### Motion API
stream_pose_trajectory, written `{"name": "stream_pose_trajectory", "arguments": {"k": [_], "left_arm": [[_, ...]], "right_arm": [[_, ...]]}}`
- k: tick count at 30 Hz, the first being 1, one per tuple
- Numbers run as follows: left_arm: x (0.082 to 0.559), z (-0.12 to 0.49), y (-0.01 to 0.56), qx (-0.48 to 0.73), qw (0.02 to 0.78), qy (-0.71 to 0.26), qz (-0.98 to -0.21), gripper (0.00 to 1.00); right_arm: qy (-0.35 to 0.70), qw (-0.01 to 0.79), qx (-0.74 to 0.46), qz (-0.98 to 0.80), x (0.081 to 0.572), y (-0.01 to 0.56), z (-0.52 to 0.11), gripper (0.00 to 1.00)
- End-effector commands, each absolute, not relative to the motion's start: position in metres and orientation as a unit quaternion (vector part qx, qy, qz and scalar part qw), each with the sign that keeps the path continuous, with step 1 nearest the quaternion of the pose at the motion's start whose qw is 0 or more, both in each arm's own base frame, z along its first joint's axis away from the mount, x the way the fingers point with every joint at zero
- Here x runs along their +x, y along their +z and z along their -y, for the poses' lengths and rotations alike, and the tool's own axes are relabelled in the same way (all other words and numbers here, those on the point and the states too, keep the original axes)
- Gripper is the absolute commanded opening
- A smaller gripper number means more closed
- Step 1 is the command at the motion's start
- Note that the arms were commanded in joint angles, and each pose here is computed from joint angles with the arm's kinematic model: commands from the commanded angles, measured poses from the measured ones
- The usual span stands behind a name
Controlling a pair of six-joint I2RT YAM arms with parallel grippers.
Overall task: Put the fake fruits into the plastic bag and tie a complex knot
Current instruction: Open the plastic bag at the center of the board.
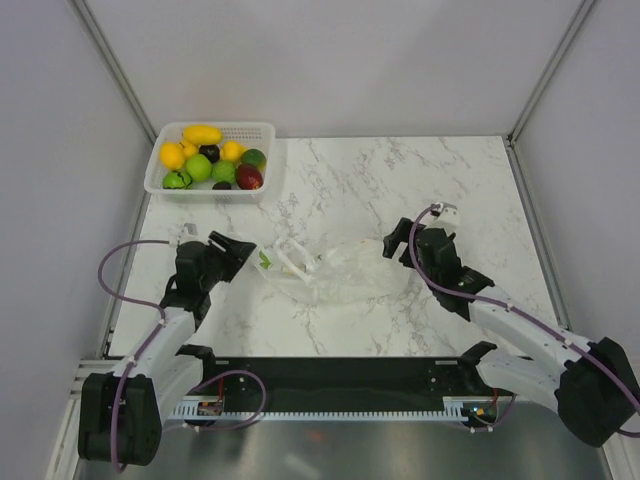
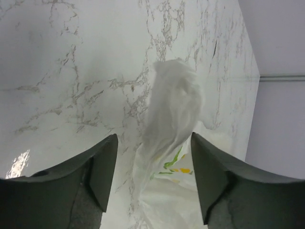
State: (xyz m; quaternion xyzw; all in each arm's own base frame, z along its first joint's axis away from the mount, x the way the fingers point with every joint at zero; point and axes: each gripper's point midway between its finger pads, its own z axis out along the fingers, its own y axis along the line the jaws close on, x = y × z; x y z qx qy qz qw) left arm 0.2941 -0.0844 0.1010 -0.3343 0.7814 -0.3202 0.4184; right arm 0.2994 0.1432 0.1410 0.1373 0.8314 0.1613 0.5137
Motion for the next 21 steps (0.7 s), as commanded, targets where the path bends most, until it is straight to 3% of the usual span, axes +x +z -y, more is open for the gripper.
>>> {"name": "stream_pose_trajectory", "arguments": {"k": [1,4,6,7,9,10,13,17,18,20,21], "left_arm": [[0.292,0.083,0.107,-0.308,0.432,-0.310,-0.789,0.73],[0.289,0.081,0.115,-0.298,0.434,-0.299,-0.796,0.82],[0.289,0.080,0.131,-0.291,0.446,-0.300,-0.792,0.87],[0.285,0.080,0.131,-0.290,0.440,-0.296,-0.797,0.93],[0.287,0.081,0.149,-0.278,0.455,-0.303,-0.790,0.94],[0.287,0.083,0.155,-0.269,0.458,-0.308,-0.789,0.94],[0.286,0.087,0.174,-0.244,0.475,-0.318,-0.783,0.95],[0.284,0.093,0.200,-0.211,0.504,-0.329,-0.770,0.98],[0.283,0.095,0.204,-0.205,0.509,-0.332,-0.767,0.98],[0.283,0.103,0.212,-0.187,0.512,-0.338,-0.768,0.98],[0.283,0.106,0.213,-0.183,0.510,-0.340,-0.769,0.99]], "right_arm": [[0.169,0.478,0.144,-0.850,0.300,0.124,-0.154,0.95],[0.168,0.465,0.146,-0.857,0.299,0.109,-0.156,0.92],[0.180,0.469,0.133,-0.854,0.298,0.108,-0.160,0.78],[0.189,0.478,0.129,-0.848,0.300,0.113,-0.162,0.63],[0.194,0.491,0.107,-0.842,0.302,0.121,-0.165,0.44],[0.204,0.495,0.097,-0.839,0.305,0.126,-0.170,0.28],[0.218,0.511,0.067,-0.829,0.319,0.152,-0.185,0.00],[0.208,0.516,0.038,-0.830,0.348,0.175,-0.200,0.00],[0.203,0.514,0.036,-0.832,0.353,0.182,-0.202,0.13],[0.178,0.501,0.044,-0.846,0.360,0.193,-0.199,0.24],[0.173,0.498,0.054,-0.848,0.360,0.196,-0.197,0.51]]}}
